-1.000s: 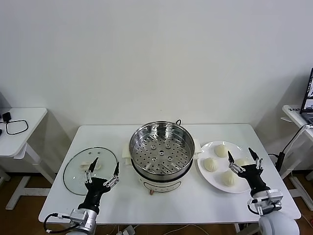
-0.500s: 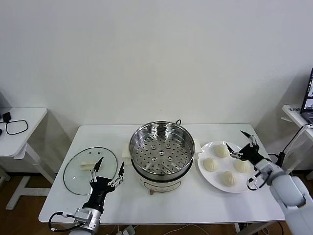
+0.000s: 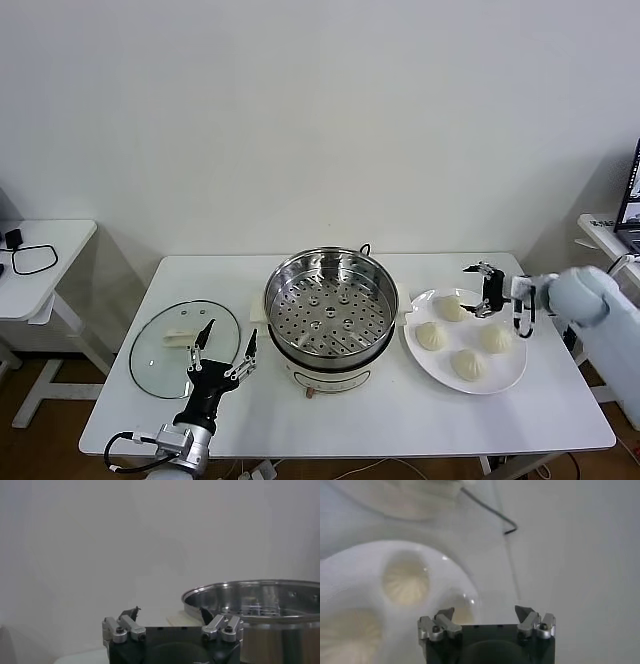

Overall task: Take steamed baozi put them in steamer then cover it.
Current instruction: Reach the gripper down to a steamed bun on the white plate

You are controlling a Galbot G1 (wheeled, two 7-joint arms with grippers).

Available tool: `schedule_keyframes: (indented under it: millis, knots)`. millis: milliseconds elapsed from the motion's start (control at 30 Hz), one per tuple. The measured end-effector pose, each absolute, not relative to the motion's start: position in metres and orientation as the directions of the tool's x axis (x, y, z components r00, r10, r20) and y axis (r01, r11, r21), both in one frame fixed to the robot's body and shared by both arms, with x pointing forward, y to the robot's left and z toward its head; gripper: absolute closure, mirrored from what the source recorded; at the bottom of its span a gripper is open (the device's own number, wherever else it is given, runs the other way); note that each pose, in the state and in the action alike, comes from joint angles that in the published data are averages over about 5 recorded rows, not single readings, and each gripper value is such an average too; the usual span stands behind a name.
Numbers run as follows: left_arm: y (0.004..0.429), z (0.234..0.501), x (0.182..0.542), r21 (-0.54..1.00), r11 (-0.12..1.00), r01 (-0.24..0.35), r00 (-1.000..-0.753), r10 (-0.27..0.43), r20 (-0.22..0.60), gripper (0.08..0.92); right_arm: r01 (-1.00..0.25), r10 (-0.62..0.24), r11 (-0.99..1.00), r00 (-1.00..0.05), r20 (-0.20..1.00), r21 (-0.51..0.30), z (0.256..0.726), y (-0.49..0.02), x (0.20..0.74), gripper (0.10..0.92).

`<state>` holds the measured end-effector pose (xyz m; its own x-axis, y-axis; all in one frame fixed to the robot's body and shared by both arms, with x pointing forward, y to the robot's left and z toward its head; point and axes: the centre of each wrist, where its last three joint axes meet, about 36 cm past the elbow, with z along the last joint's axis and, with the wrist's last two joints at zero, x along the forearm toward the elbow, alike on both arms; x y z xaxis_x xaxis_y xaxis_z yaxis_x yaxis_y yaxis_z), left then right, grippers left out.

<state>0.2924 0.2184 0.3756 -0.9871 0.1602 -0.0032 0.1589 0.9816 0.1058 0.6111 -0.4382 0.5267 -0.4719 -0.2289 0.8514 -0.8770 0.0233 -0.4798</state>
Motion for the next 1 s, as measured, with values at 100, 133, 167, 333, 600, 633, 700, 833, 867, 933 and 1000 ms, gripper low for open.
schedule_keyframes:
  millis: [100,133,167,333,600,633,700,833,867,933,1000]
  knots:
    - [0.219,0.376,0.292,0.105,0.982,0.155,-0.988,0.156,-0.003,0.177,-0.904,-0.194,-0.012,-0.417,0.888,-0.427,0.529,-0.433,0.627,0.200]
    - [0.219,0.376,0.292,0.105,0.983,0.153,-0.988,0.155,-0.004,0.177,-0.911,-0.183,-0.021,-0.402,0.897,-0.412,0.528,-0.431,0.632,0.200]
    - [0.220,0.377,0.292,0.106,0.983,0.151,-0.988,0.153,-0.004,0.177,-0.917,-0.171,-0.028,-0.387,0.906,-0.397,0.528,-0.430,0.636,0.200]
    - [0.222,0.379,0.291,0.107,0.984,0.145,-0.989,0.147,-0.006,0.177,-0.937,-0.121,-0.052,-0.337,0.934,-0.345,0.521,-0.422,0.653,0.200]
    - [0.220,0.382,0.290,0.099,0.984,0.151,-0.988,0.153,-0.013,0.177,-0.950,-0.063,-0.064,-0.301,0.951,-0.305,0.507,-0.413,0.671,0.200]
    - [0.219,0.382,0.290,0.098,0.984,0.151,-0.988,0.153,-0.013,0.177,-0.951,-0.059,-0.064,-0.298,0.953,-0.302,0.504,-0.412,0.672,0.200]
    - [0.219,0.383,0.290,0.098,0.984,0.151,-0.988,0.153,-0.014,0.177,-0.953,-0.051,-0.065,-0.292,0.955,-0.295,0.500,-0.409,0.676,0.200]
    - [0.221,0.382,0.289,0.098,0.984,0.146,-0.989,0.148,-0.012,0.177,-0.956,-0.043,-0.064,-0.283,0.958,-0.285,0.490,-0.403,0.681,0.200]
    - [0.221,0.382,0.289,0.098,0.985,0.145,-0.989,0.146,-0.011,0.177,-0.957,-0.041,-0.063,-0.281,0.959,-0.283,0.488,-0.402,0.682,0.200]
    - [0.222,0.382,0.288,0.098,0.985,0.142,-0.990,0.144,-0.010,0.177,-0.958,-0.038,-0.062,-0.278,0.960,-0.280,0.483,-0.400,0.684,0.200]
    - [0.223,0.382,0.288,0.098,0.985,0.140,-0.990,0.142,-0.010,0.177,-0.959,-0.037,-0.060,-0.277,0.960,-0.278,0.478,-0.398,0.686,0.200]
